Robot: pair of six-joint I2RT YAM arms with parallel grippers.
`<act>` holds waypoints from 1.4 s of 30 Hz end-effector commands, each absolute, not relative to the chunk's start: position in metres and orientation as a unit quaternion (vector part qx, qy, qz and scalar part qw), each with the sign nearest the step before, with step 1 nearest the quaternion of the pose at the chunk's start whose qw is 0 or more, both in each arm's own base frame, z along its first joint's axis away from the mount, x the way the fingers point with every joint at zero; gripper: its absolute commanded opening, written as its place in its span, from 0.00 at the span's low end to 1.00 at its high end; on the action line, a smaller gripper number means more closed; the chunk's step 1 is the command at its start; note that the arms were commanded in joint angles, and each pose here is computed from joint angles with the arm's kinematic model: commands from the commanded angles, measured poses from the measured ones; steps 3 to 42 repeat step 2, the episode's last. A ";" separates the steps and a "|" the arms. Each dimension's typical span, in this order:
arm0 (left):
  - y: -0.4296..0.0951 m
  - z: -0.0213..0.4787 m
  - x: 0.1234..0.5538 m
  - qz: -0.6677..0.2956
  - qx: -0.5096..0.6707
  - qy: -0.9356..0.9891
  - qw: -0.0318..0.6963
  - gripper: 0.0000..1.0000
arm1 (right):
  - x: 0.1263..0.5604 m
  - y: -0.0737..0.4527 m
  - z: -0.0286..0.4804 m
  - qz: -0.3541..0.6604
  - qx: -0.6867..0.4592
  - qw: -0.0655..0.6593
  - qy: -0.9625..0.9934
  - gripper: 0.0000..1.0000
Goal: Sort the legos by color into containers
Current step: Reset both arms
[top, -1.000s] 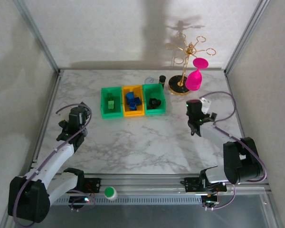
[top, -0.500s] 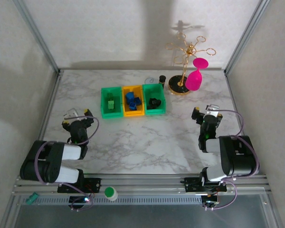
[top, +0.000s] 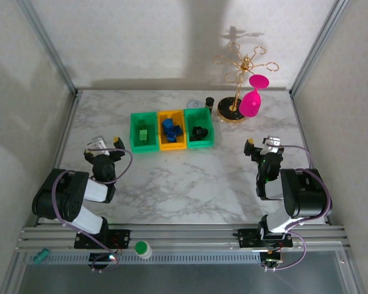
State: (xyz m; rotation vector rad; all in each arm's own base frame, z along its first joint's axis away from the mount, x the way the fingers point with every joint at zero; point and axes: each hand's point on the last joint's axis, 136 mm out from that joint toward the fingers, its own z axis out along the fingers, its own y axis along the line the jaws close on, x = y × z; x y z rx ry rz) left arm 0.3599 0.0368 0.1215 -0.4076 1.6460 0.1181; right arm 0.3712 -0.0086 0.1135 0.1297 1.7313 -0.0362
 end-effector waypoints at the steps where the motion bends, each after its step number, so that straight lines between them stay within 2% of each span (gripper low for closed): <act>1: 0.036 0.133 0.364 0.054 -0.179 0.714 0.675 0.99 | 0.374 -0.009 0.123 -0.017 0.051 0.661 0.748 0.99; 42: 0.035 0.132 0.364 0.052 -0.175 0.715 0.674 0.99 | 0.374 -0.009 0.124 -0.016 0.051 0.663 0.747 0.99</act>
